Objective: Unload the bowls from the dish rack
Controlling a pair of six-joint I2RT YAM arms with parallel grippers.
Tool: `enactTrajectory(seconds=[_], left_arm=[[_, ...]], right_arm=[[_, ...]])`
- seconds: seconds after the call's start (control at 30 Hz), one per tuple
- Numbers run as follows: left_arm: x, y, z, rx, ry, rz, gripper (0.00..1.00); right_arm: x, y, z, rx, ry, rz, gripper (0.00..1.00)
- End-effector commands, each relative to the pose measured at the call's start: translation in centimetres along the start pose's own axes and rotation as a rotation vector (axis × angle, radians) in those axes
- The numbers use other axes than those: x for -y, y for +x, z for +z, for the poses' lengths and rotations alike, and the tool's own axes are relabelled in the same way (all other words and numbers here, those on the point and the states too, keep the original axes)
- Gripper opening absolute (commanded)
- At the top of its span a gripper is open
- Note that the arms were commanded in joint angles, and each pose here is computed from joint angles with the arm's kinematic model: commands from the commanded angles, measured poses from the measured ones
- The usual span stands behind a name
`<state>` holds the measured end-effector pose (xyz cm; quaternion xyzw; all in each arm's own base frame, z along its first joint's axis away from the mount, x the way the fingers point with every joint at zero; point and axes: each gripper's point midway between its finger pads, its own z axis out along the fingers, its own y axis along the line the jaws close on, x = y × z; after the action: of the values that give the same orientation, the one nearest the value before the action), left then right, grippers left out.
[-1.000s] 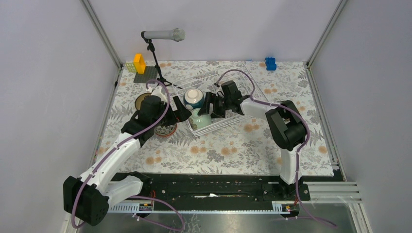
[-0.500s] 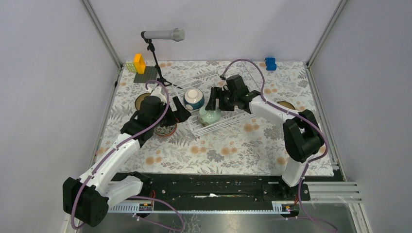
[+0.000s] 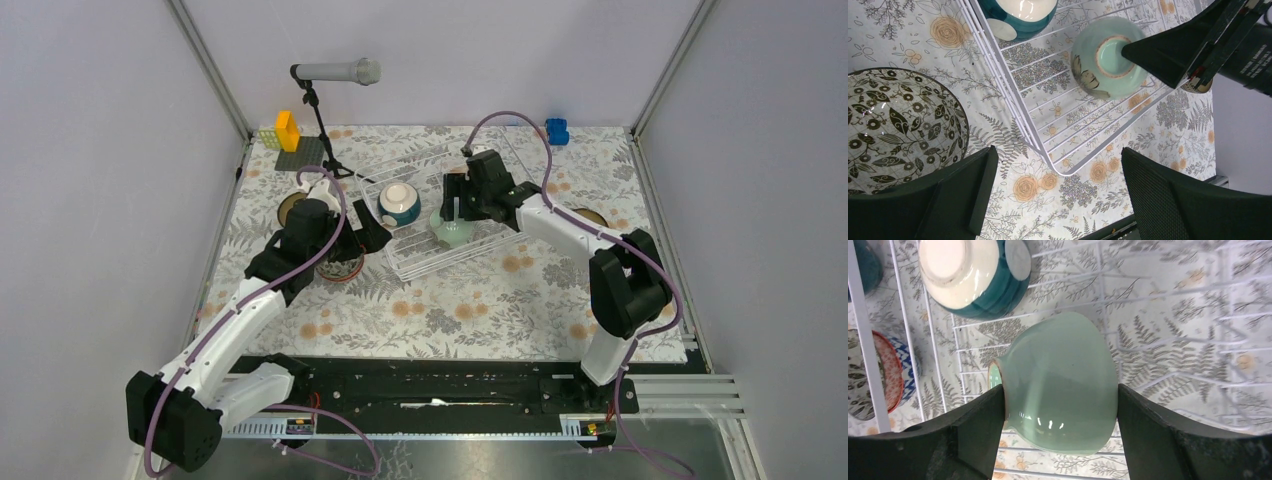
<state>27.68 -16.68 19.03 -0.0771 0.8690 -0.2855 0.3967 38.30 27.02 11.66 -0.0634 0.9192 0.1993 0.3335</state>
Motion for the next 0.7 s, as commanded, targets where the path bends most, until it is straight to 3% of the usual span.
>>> enactTrajectory(seconds=[0.0,0.4,0.67], left_arm=[[0.6,-1.4,-0.5,0.056,0.016,0.017,0.99],[0.7,-2.1,-1.1,0.088,0.012,0.012,0.99],[-0.8,-3.7,-2.7,0.203,-0.073,-0.015,0.99]], right_arm=[[-2.0,-7.9,-4.5,0.231,-0.003,-0.106,0.56],[-1.2,-8.5,-4.5,0.293,0.219,-0.322,0.55],[-2.1,-7.7,-3.9,0.310,0.374,-0.496,0.55]])
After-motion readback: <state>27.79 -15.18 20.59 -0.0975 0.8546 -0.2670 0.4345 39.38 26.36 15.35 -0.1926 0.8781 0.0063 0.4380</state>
